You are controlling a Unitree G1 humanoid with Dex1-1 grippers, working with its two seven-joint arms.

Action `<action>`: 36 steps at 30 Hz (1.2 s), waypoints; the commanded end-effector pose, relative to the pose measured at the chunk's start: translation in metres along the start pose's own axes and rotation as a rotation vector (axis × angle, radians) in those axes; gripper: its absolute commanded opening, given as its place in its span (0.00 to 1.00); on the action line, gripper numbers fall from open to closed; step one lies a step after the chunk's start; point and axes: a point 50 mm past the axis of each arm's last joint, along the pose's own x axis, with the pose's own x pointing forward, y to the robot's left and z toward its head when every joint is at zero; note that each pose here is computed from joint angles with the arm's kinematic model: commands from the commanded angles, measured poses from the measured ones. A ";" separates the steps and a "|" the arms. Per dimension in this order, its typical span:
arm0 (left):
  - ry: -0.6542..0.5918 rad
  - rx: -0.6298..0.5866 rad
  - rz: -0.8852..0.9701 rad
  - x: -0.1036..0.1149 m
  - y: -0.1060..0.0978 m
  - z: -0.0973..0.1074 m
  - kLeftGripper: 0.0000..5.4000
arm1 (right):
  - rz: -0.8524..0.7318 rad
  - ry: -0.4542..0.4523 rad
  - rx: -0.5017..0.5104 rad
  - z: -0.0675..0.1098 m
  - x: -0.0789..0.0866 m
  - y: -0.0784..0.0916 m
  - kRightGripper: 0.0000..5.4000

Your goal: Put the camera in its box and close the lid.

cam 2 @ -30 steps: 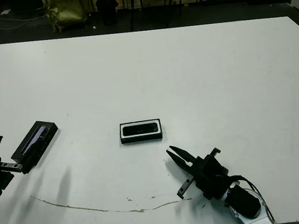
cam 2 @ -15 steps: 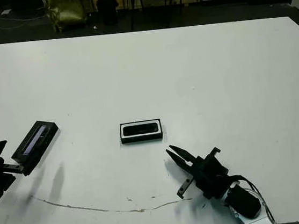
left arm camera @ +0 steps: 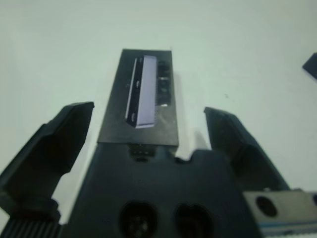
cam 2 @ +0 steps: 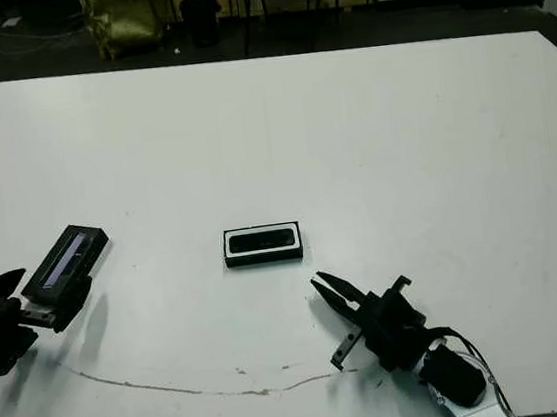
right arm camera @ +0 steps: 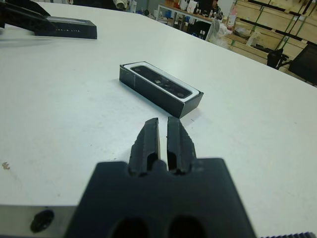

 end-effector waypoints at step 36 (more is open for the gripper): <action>0.228 -0.268 -0.020 0.004 0.010 -0.024 0.70 | 0.009 -0.001 0.000 -0.008 -0.003 -0.003 0.00</action>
